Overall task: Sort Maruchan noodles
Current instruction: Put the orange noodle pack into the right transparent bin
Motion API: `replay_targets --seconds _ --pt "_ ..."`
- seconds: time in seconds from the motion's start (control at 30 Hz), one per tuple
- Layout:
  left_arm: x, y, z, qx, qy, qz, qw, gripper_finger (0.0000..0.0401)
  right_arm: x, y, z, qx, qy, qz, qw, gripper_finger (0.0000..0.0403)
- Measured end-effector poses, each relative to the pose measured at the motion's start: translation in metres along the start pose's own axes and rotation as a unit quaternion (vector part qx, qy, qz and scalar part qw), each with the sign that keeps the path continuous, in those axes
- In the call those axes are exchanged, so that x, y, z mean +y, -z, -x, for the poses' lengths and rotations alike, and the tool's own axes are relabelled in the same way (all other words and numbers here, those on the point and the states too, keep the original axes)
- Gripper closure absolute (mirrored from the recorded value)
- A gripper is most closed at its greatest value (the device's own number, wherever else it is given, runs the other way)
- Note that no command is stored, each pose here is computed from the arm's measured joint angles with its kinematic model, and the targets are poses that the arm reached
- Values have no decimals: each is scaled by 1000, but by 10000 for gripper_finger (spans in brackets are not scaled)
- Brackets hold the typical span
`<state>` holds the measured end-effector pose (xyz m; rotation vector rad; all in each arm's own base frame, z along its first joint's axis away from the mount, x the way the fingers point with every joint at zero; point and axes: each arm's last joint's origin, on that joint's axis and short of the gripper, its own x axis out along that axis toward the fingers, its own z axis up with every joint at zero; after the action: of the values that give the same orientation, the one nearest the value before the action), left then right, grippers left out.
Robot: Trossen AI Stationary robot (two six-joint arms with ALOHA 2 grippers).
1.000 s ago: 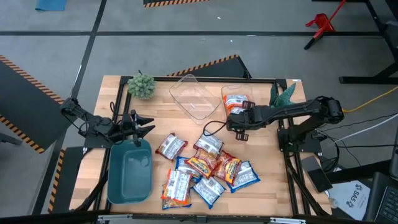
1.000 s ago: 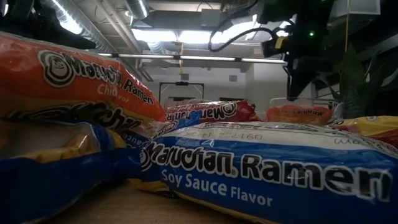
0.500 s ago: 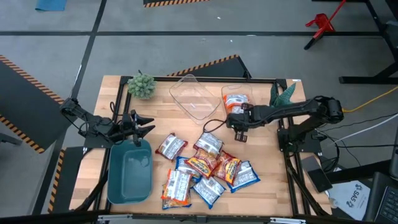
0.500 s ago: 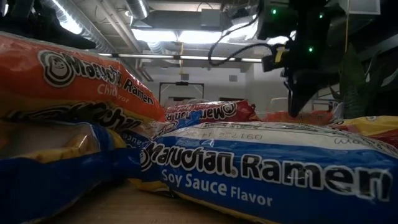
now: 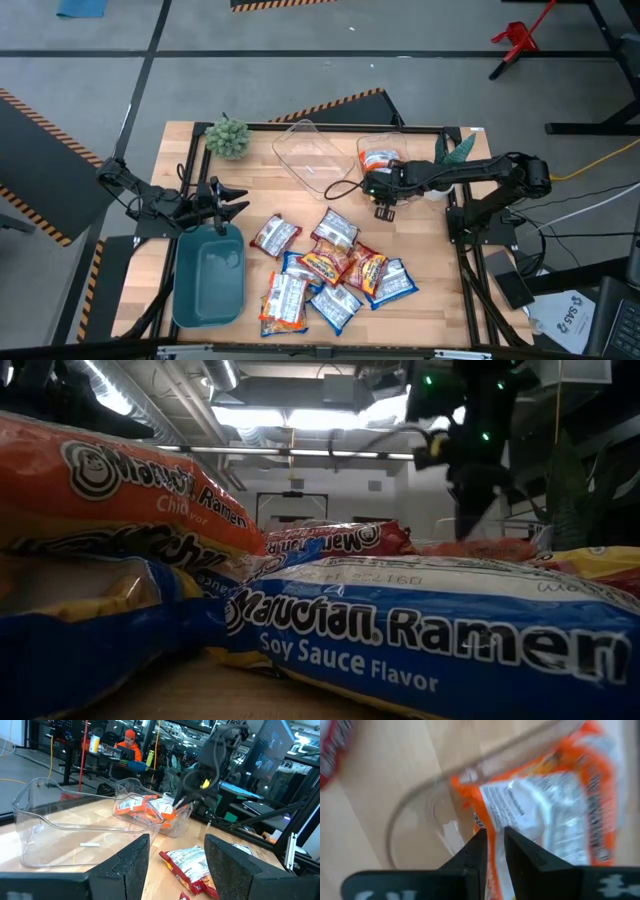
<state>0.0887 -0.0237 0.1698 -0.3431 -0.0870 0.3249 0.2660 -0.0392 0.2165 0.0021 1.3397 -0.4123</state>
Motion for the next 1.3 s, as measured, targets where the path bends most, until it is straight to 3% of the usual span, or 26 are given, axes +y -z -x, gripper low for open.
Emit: replay_targets --seconds 0.2,0.3,0.37,0.43,0.53,0.67,0.73,0.9,1.07,1.2,1.3 --pt "0 0 0 0 1 9 1000 216 -8 -28 41 -61 -9 -17 998 342" --pt "-1 0 0 5 15 28 999 216 -6 -45 63 -113 -84 -38 989 342" --pt "-3 0 0 14 43 38 998 216 5 -57 76 -170 -164 -37 971 342" --pt "-5 1 0 27 78 49 995 216 26 -67 92 -242 -239 -7 940 342" --pt "-7 2 1 46 122 65 989 216 67 -77 115 -353 -288 46 889 342" --pt "-9 2 1 59 144 89 984 216 127 -77 125 -455 -250 139 844 342" --pt "-9 2 1 61 147 93 983 216 154 -73 121 -478 -212 190 831 342" --pt "-9 2 2 63 149 98 982 216 209 -59 91 -456 -179 294 821 324" --pt "-9 2 2 63 149 98 982 216 241 -53 58 -423 -189 307 831 248" --pt "-9 2 2 64 150 98 982 216 257 -52 45 -439 -185 328 816 166" --pt "-9 2 1 63 149 98 982 216 268 -49 32 -440 -164 377 799 111"
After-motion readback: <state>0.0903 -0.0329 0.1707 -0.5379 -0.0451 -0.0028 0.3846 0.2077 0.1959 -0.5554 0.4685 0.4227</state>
